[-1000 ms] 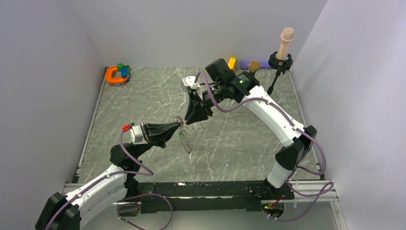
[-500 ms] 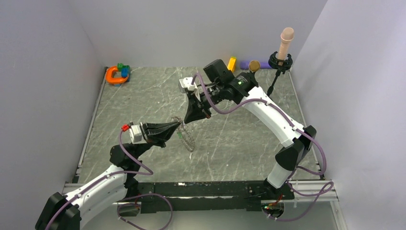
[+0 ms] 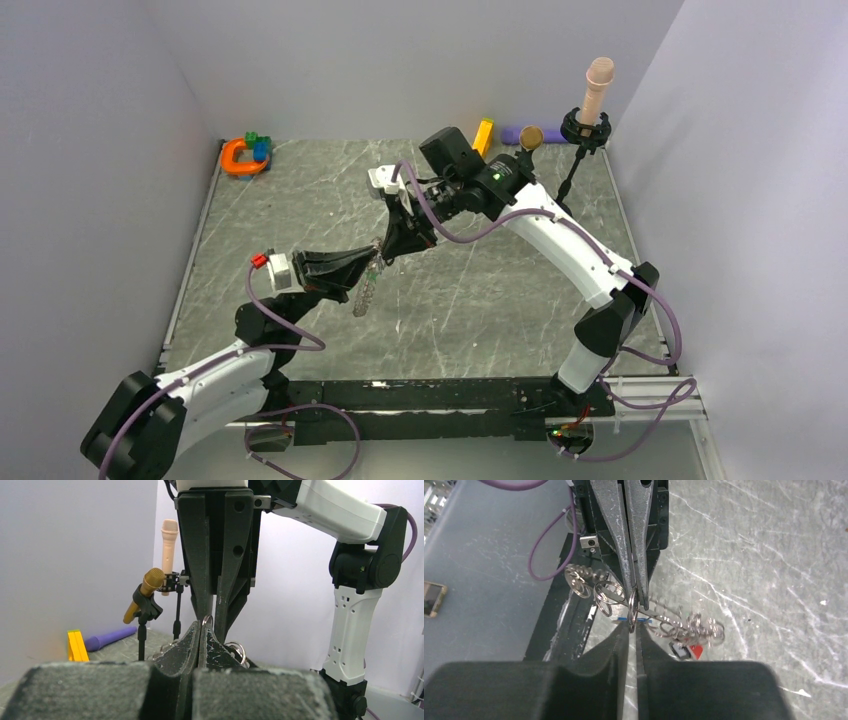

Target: Put the keys on the keyring

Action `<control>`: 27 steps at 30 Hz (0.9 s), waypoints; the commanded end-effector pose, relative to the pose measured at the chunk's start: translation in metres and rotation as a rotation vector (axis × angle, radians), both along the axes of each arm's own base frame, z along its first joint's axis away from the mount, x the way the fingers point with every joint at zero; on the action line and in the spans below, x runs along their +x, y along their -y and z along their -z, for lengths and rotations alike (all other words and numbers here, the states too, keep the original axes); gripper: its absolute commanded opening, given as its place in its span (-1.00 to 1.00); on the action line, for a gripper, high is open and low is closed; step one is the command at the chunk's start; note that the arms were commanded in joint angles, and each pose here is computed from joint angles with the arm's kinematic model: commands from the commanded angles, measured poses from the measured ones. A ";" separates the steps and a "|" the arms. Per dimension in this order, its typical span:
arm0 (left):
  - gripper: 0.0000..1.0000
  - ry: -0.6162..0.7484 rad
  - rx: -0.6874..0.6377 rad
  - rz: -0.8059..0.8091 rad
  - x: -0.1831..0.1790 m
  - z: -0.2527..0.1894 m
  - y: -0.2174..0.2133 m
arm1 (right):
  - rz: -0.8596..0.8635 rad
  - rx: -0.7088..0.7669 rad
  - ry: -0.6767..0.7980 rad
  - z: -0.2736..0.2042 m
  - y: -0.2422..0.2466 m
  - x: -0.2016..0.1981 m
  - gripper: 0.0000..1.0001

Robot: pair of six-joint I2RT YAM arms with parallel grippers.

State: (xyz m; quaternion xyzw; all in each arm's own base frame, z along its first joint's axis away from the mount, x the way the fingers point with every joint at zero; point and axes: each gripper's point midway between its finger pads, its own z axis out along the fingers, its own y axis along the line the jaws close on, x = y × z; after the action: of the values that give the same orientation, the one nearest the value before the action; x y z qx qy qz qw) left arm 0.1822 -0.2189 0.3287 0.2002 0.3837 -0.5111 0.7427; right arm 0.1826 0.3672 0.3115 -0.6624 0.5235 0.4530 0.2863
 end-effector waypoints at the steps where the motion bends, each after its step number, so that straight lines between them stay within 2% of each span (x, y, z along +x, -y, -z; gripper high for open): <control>1: -1.00 0.130 -0.103 0.016 -0.022 -0.034 -0.013 | -0.033 0.064 0.006 -0.021 -0.003 -0.006 -0.60; 11: -1.00 0.102 -0.048 -0.014 -0.017 -0.024 -0.011 | -0.041 0.109 0.013 -0.037 0.003 -0.001 -0.56; 17: -1.00 0.097 -0.054 0.002 -0.017 -0.023 -0.009 | -0.041 0.118 -0.004 -0.039 -0.001 0.000 -0.47; 27: -1.00 0.101 -0.057 0.012 -0.017 -0.024 -0.008 | -0.039 0.110 -0.041 -0.033 -0.007 0.000 -0.42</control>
State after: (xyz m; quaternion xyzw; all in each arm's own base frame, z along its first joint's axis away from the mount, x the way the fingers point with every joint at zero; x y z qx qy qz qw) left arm 0.1784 -0.2177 0.3293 0.2062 0.3796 -0.5086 0.7448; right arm 0.1826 0.3654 0.3339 -0.6494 0.5075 0.4837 0.2945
